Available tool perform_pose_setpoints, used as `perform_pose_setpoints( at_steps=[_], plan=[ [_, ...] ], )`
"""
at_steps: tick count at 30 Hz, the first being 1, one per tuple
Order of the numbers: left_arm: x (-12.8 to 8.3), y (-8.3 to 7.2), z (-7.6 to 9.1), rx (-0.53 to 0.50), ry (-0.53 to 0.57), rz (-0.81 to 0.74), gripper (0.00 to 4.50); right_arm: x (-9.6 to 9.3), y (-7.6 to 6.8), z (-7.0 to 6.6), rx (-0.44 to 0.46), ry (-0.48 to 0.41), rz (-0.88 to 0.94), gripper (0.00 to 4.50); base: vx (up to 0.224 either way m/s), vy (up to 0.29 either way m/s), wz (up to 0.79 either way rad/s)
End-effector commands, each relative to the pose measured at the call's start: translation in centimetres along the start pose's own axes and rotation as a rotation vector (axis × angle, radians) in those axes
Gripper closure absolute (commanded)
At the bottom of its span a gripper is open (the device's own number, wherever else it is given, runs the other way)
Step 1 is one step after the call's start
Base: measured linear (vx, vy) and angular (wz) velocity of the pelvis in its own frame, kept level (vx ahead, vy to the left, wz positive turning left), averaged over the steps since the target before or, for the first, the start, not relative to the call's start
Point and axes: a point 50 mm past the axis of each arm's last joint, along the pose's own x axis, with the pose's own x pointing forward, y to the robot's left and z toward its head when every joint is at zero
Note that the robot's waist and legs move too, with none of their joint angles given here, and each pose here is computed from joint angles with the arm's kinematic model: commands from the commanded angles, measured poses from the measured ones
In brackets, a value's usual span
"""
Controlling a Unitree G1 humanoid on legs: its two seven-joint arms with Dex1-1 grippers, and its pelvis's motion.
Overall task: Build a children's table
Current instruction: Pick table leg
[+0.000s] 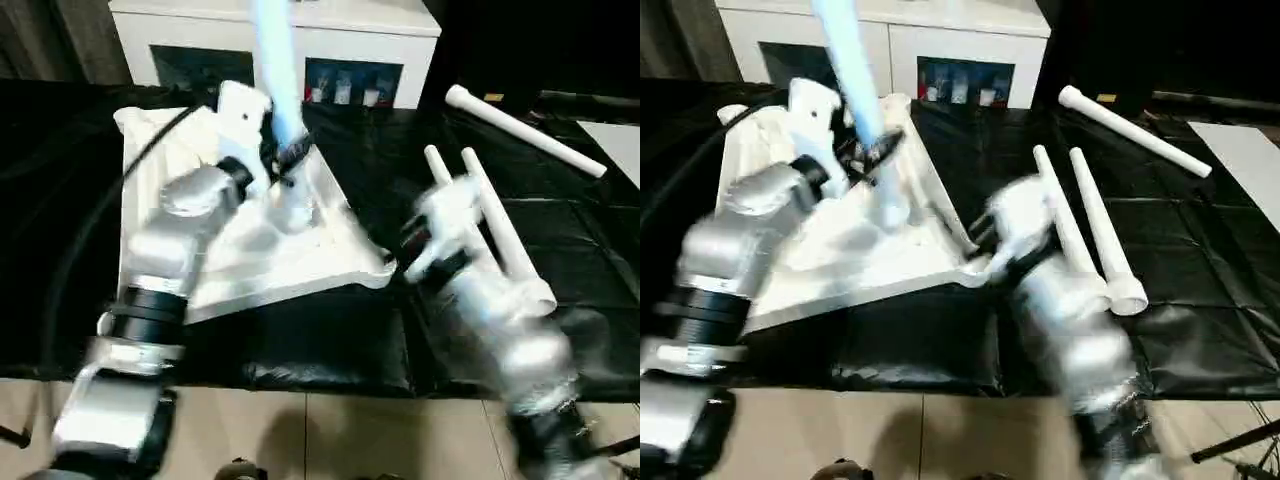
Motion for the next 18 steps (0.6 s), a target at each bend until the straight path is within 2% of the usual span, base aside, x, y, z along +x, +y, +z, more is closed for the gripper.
perform_pose_setpoints(
  at_steps=[1, 4, 9, 12, 18],
  plan=[
    [0.2, -1.2, 1.4, -0.016, 0.026, -0.121, 2.64, -0.1, -0.4, 0.5, 0.031, 0.043, 0.088, 0.03, 0.000, 0.000, 0.00],
    [0.2, -1.6, 1.6, -0.035, 0.041, -0.165, 2.64, -0.2, -0.5, 0.6, 0.029, 0.075, 0.125, 0.03, 0.000, 0.000, 0.00],
    [0.1, -3.4, 1.4, -0.058, 0.070, -0.306, 2.64, -0.7, 0.4, -0.6, 0.053, 0.230, 0.291, 0.03, 0.000, 0.000, 0.00],
    [0.2, -3.4, 1.4, -0.056, 0.058, -0.281, 2.64, -0.9, 0.4, -0.9, 0.061, 0.244, 0.290, 0.03, 0.000, 0.000, 0.00],
    [0.0, -3.2, 1.8, -0.031, 0.043, -0.274, 2.64, -1.2, -0.6, -0.4, 0.080, 0.245, 0.265, 0.03, 0.000, 0.000, 0.00]
  ],
)
